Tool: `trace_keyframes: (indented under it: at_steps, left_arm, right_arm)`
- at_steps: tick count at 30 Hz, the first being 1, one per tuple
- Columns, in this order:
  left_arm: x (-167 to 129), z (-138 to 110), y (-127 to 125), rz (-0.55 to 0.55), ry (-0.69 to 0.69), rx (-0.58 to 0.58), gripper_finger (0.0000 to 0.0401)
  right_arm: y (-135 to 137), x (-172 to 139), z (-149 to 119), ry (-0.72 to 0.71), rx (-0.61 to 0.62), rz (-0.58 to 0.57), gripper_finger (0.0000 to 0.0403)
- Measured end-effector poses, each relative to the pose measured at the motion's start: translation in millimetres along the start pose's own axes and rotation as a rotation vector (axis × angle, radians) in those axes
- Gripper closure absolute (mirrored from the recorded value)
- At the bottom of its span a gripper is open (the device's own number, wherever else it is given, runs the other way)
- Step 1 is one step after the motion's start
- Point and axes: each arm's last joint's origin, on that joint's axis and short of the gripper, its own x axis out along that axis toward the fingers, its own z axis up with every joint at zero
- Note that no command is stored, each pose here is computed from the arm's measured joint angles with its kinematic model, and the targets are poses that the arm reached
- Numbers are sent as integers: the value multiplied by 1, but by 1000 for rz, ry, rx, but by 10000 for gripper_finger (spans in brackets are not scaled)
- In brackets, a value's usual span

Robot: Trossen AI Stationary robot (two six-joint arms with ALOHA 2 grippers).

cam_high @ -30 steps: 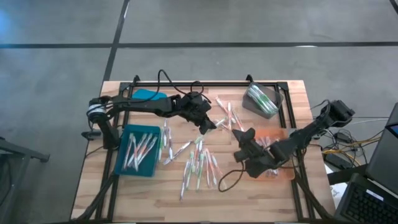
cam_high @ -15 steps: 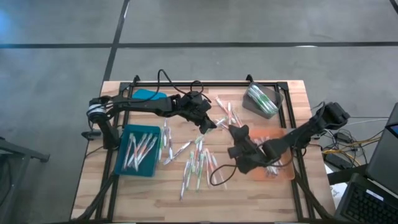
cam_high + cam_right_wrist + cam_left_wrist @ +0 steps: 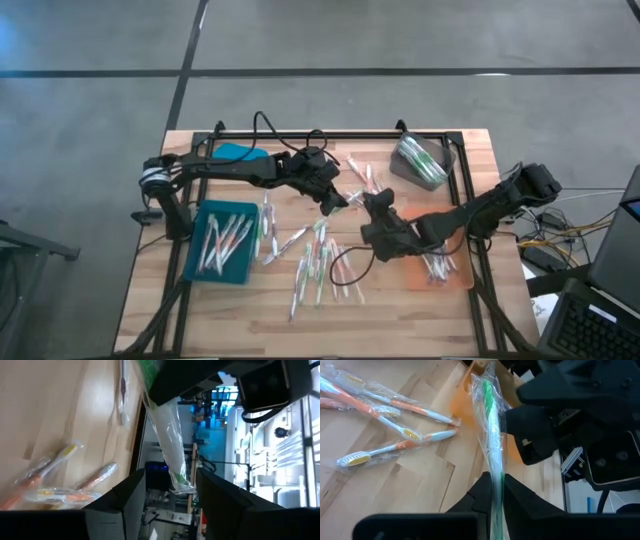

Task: Pick & Place Toothbrushes
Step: Put the green toothbrush into the black bin

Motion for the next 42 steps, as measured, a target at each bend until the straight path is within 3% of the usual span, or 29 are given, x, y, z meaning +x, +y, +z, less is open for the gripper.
trace_keyframes:
  at_steps: [12, 19, 24, 30, 42]
  left_arm:
    - [0, 0, 0, 0, 0, 15, 370]
    - [0, 0, 0, 2, -1, 14, 365]
    - [0, 0, 1, 8, 0, 19, 369]
    - [-1, -1, 1, 9, 9, 12, 364]
    - [-1, -1, 1, 12, 5, 16, 357]
  right_arm:
    - [-8, 18, 1, -39, 104, 55, 227]
    - [-11, 25, -2, -34, 149, 77, 266]
    - [-12, 30, -3, -37, 222, 92, 311]
    - [-9, 32, -5, -59, 220, 154, 363]
    - [-7, 35, -7, -64, 232, 169, 363]
